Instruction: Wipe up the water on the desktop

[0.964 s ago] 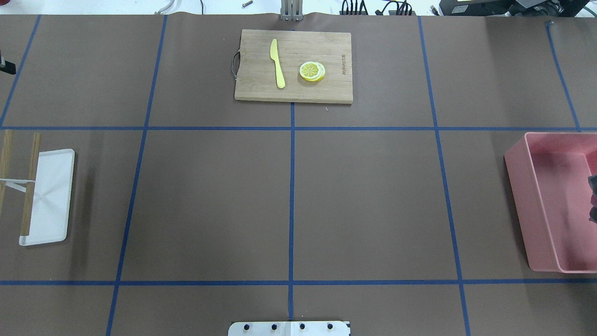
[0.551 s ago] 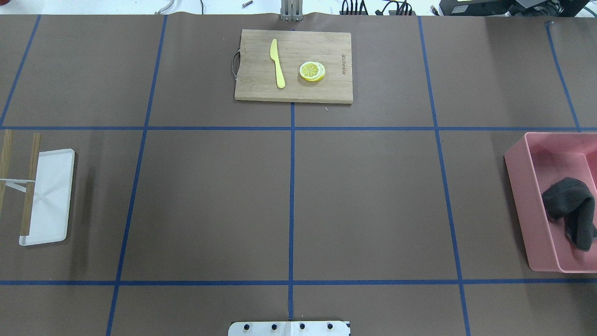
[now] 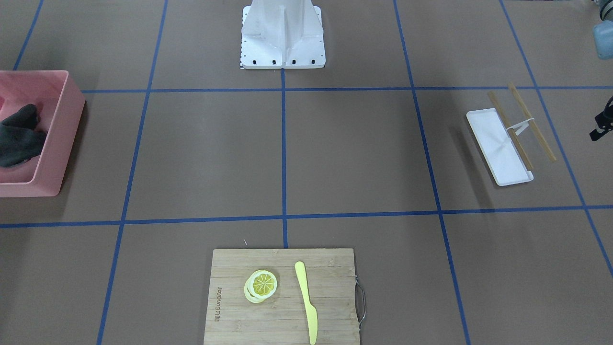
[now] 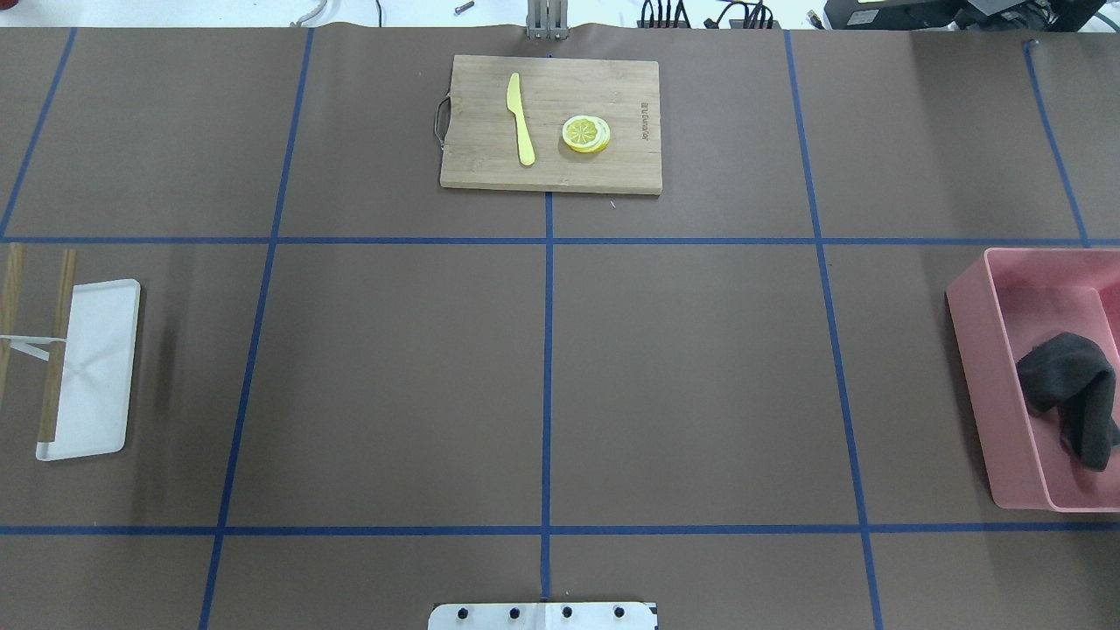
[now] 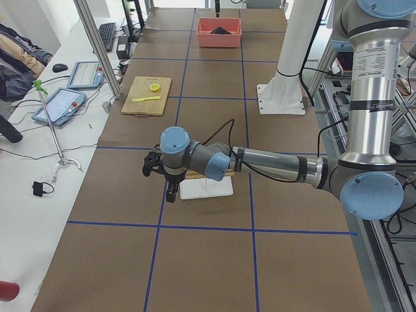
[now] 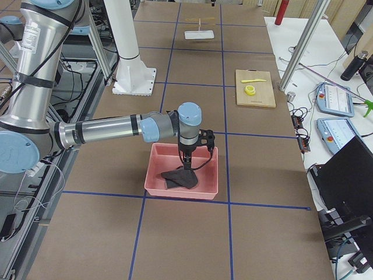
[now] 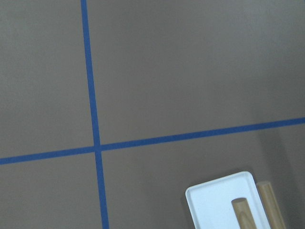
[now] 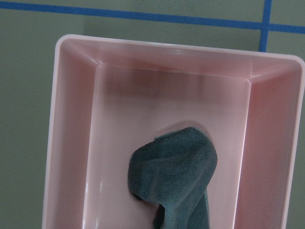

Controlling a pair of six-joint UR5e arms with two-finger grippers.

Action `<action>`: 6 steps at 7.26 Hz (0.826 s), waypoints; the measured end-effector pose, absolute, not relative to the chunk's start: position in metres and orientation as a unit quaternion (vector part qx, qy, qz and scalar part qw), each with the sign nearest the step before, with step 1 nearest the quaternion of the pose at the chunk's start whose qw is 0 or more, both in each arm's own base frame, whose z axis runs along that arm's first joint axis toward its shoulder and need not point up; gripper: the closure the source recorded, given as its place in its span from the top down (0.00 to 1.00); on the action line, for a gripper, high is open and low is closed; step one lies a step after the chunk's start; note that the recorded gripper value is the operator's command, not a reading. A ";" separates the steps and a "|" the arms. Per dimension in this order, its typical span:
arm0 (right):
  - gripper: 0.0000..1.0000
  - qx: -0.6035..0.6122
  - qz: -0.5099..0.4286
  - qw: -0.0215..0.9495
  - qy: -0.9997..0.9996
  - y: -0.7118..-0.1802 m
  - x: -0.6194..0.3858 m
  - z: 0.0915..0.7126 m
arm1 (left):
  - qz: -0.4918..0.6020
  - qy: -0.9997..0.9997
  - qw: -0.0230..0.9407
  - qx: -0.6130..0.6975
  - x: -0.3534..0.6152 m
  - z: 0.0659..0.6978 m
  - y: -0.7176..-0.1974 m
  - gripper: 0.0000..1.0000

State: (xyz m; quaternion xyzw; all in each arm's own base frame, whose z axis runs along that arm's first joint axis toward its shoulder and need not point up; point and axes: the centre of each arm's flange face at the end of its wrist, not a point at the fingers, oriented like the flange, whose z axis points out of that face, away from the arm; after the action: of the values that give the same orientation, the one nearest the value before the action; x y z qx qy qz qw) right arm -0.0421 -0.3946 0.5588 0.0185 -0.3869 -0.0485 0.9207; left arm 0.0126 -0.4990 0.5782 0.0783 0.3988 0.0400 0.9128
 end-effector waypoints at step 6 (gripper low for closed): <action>1.00 0.052 -0.066 0.916 -0.393 -0.387 -0.036 0.547 | 0.027 0.400 0.915 0.056 0.004 0.596 -0.490 0.98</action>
State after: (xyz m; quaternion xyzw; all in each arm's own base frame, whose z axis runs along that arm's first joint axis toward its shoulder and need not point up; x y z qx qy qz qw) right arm -0.0365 -0.3867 0.5469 0.0518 -0.3932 -0.0664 0.9156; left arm 0.0036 -0.4896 0.5964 0.0556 0.3995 0.0265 0.9146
